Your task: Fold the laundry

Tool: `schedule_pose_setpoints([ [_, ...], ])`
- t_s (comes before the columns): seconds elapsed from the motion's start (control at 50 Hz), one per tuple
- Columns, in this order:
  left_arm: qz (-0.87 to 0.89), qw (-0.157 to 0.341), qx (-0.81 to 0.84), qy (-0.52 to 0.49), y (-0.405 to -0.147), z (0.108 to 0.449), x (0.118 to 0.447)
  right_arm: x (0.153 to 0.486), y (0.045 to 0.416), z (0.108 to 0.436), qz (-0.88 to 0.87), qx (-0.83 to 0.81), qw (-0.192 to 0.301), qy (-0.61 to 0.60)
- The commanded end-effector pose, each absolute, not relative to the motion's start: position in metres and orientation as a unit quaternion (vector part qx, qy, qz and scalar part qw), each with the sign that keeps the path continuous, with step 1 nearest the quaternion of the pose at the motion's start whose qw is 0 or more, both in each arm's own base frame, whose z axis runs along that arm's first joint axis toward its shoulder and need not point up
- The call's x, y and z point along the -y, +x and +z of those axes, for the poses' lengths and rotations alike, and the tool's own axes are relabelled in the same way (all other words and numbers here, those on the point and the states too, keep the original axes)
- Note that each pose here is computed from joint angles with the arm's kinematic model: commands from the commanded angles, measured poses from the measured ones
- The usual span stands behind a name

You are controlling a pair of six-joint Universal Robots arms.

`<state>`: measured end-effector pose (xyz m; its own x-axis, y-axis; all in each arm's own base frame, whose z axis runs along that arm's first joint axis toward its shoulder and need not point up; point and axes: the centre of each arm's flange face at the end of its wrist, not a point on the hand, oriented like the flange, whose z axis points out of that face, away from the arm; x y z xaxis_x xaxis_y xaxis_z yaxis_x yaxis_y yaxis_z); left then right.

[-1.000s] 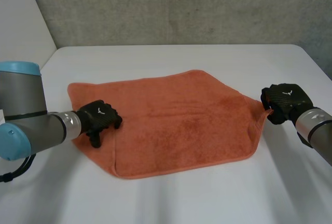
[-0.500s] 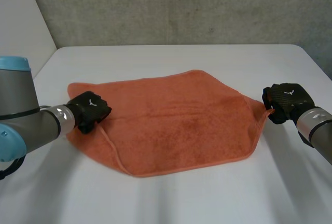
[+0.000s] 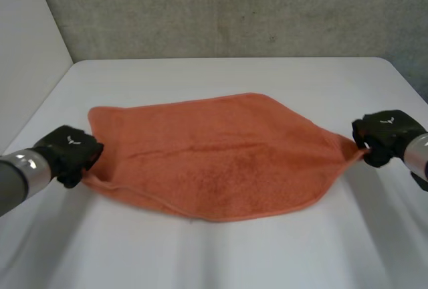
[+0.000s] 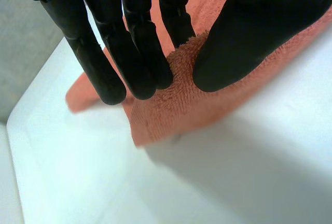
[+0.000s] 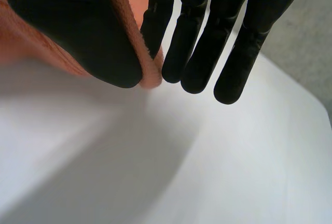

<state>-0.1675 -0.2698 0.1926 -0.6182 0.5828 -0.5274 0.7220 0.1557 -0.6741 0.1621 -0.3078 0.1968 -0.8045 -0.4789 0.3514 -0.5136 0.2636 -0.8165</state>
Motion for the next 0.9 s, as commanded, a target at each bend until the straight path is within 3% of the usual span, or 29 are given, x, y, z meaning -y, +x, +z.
schedule_pose_setpoints([
  [0.02, -0.488, 0.077, -0.782, 0.380, -0.148, 0.202, 0.243, 0.285, 0.140, 0.203, 0.432, 0.818, 0.069, 0.373],
  [0.22, -0.498, 0.103, -0.791, 0.341, -0.127, 0.217, 0.230, 0.274, 0.118, 0.199, 0.381, 0.821, 0.105, 0.412],
  [0.34, -0.490, 0.083, -0.796, 0.346, -0.128, 0.204, 0.237, 0.286, 0.120, 0.197, 0.422, 0.815, 0.105, 0.384],
  [0.5, -0.468, 0.044, -0.798, 0.377, -0.144, 0.164, 0.267, 0.317, 0.148, 0.180, 0.467, 0.798, 0.084, 0.372],
  [0.52, -0.482, 0.038, -0.784, 0.389, -0.157, 0.164, 0.281, 0.326, 0.154, 0.185, 0.483, 0.791, 0.084, 0.365],
  [0.58, -0.508, 0.049, -0.773, 0.378, -0.165, 0.175, 0.303, 0.348, 0.162, 0.211, 0.533, 0.771, 0.092, 0.336],
  [0.64, -0.567, 0.081, -0.744, 0.344, -0.171, 0.212, 0.338, 0.360, 0.163, 0.232, 0.564, 0.757, 0.098, 0.316],
  [0.66, -0.611, 0.095, -0.717, 0.322, -0.174, 0.242, 0.356, 0.372, 0.164, 0.256, 0.602, 0.735, 0.105, 0.294],
  [0.68, -0.611, 0.095, -0.716, 0.322, -0.174, 0.243, 0.356, 0.383, 0.166, 0.284, 0.644, 0.707, 0.107, 0.271],
  [0.7, -0.634, 0.099, -0.701, 0.313, -0.177, 0.259, 0.363, 0.383, 0.166, 0.285, 0.645, 0.707, 0.107, 0.271],
  [0.72, -0.634, 0.099, -0.701, 0.313, -0.177, 0.259, 0.363, 0.396, 0.169, 0.330, 0.716, 0.652, 0.101, 0.229],
  [0.78, -0.778, 0.101, -0.573, 0.238, -0.188, 0.367, 0.387, 0.401, 0.170, 0.360, 0.764, 0.610, 0.086, 0.193],
  [0.8, -0.778, 0.101, -0.573, 0.237, -0.188, 0.367, 0.387, 0.404, 0.168, 0.395, 0.819, 0.553, 0.057, 0.140],
  [0.82, -0.838, 0.088, -0.504, 0.190, -0.186, 0.405, 0.391, 0.404, 0.167, 0.404, 0.834, 0.535, 0.047, 0.126],
  [0.86, -0.865, 0.076, -0.469, 0.161, -0.185, 0.424, 0.387, 0.400, 0.166, 0.414, 0.848, 0.516, 0.039, 0.114],
  [0.9, -0.886, 0.063, -0.439, 0.133, -0.182, 0.438, 0.381, 0.383, 0.160, 0.446, 0.885, 0.457, 0.015, 0.084],
])
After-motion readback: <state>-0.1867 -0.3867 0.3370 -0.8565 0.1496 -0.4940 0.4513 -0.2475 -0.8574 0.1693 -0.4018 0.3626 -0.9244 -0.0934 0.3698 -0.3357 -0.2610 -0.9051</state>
